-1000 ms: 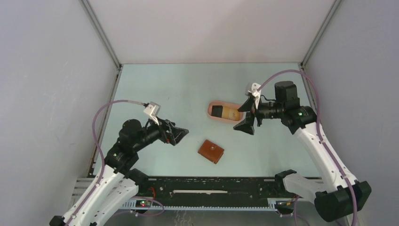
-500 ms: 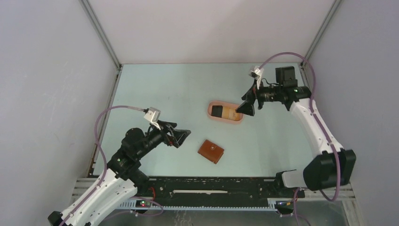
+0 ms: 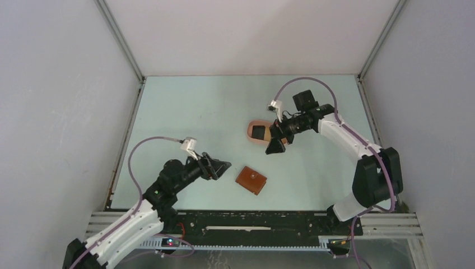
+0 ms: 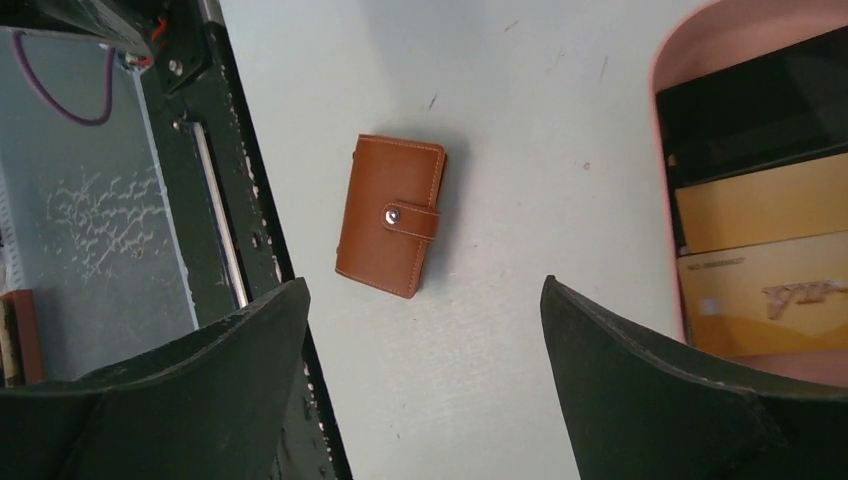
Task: Put the credit cards into the card holder
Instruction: Open the card holder at the center of the board.
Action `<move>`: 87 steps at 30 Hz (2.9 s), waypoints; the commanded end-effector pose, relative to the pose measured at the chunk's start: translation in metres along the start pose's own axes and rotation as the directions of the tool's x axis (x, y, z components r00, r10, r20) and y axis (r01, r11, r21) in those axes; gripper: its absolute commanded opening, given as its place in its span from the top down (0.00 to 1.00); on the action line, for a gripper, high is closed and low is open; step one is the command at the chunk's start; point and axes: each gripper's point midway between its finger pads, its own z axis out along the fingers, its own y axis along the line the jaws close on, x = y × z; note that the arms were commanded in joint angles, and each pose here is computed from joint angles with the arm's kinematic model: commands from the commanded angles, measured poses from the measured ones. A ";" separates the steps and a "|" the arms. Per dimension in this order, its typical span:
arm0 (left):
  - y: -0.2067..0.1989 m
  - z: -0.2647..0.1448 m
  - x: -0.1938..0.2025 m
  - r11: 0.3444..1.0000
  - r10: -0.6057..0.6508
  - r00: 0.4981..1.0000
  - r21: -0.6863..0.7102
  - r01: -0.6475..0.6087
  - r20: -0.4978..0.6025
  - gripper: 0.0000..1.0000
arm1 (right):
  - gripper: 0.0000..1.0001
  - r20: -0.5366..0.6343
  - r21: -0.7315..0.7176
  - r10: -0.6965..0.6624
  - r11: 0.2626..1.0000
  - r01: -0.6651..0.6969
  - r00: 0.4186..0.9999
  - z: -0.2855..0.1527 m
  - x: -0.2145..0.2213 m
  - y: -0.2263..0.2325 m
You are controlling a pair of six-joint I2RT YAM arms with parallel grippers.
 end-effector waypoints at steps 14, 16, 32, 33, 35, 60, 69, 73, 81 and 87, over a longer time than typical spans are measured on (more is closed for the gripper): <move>0.035 0.029 0.056 0.980 -0.079 0.989 -0.189 0.055 -0.124 0.46 | 0.21 -0.179 -0.192 -0.650 0.759 0.621 0.739 0.079 0.050 0.065; 0.036 0.030 0.058 0.980 -0.082 0.988 -0.190 0.057 -0.127 0.52 | 0.22 -0.168 -0.196 -0.707 0.707 0.680 0.687 0.086 0.055 0.062; 0.042 0.031 0.076 0.979 -0.121 0.980 -0.185 0.091 -0.157 0.61 | 0.37 -0.235 -0.237 -0.767 0.641 0.730 0.597 0.123 0.077 0.043; 0.039 0.031 0.079 0.981 -0.124 0.977 -0.168 0.094 -0.176 0.62 | 0.38 -0.248 -0.239 -0.764 0.644 0.727 0.595 0.124 0.080 0.041; 0.039 0.031 0.081 0.982 -0.126 0.975 -0.165 0.096 -0.184 0.62 | 0.38 -0.263 -0.239 -0.759 0.650 0.722 0.596 0.125 0.083 0.037; 0.020 0.013 0.089 0.980 -0.198 0.964 -0.047 0.192 -0.180 0.64 | 0.99 -0.322 -0.246 -0.728 0.682 0.689 0.606 0.122 0.090 0.040; -0.007 0.011 0.073 0.977 -0.197 0.973 0.060 0.205 -0.119 0.41 | 1.00 -0.151 -0.189 -0.599 0.798 0.572 0.786 0.097 0.051 0.071; -0.018 0.013 0.065 0.981 -0.168 0.983 0.086 0.174 -0.073 0.30 | 1.00 -0.074 -0.179 -0.404 0.905 0.386 0.912 0.090 0.030 0.065; -0.002 0.022 0.068 0.935 -0.352 0.936 -0.040 0.351 -0.024 0.19 | 1.00 -0.001 -0.212 -0.171 0.963 0.167 0.985 0.079 0.011 0.062; -0.005 0.031 0.067 0.900 -0.431 0.902 -0.061 0.431 0.008 0.17 | 1.00 0.005 -0.230 -0.101 0.968 0.099 0.995 0.083 0.007 0.064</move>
